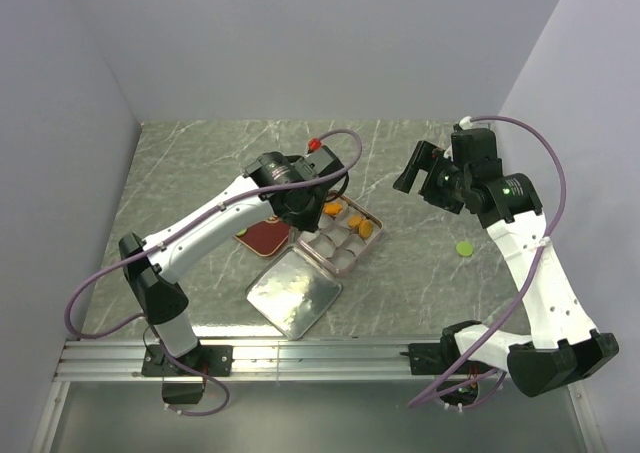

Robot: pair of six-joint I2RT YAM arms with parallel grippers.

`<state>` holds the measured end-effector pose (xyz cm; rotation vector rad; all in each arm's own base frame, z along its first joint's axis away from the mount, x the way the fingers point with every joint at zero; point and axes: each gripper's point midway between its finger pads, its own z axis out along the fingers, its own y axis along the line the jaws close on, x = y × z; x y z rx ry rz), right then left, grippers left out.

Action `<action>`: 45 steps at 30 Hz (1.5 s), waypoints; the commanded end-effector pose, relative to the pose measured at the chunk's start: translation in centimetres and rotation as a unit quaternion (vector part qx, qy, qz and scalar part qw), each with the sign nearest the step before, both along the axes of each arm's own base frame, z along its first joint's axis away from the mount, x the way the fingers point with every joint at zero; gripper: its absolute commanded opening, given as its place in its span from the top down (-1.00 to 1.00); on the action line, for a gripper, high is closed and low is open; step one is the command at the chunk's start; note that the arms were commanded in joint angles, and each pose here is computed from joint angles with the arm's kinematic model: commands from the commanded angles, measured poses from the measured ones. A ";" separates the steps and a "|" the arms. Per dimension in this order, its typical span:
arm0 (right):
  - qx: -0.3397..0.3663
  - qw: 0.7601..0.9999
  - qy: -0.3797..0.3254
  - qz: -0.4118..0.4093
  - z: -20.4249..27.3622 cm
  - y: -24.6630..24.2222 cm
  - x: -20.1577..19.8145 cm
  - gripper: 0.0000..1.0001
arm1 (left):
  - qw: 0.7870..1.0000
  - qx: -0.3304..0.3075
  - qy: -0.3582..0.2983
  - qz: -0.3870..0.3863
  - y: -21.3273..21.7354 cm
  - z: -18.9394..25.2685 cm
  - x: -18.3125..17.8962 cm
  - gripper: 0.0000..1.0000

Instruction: Pack the cookies

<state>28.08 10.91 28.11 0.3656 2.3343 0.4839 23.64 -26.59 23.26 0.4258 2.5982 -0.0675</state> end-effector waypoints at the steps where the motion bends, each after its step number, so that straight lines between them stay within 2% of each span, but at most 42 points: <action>1: 0.005 1.000 -0.024 -0.002 1.1 -0.1 -0.1 -1.00 | 1.000 -0.009 -0.002 0.006 -1.0 -0.5 0.2 0.39; 13: 0.011 1.000 -0.019 0.006 0.9 0.5 0.1 -1.00 | 1.000 0.012 0.001 0.011 -1.1 -2.1 0.5 0.23; 23: 0.006 1.000 -0.017 0.005 0.7 0.4 0.1 -1.00 | 1.000 0.018 -0.007 0.013 -1.5 -2.1 1.2 0.17; 38: 0.004 1.000 -0.014 0.003 0.5 0.4 0.6 -1.00 | 0.999 0.022 -0.019 0.015 -0.9 -0.1 1.3 0.08; 45: 0.003 1.000 -0.015 0.001 0.5 0.4 0.8 -0.99 | 0.998 -0.020 -0.052 0.037 0.1 3.8 2.8 0.03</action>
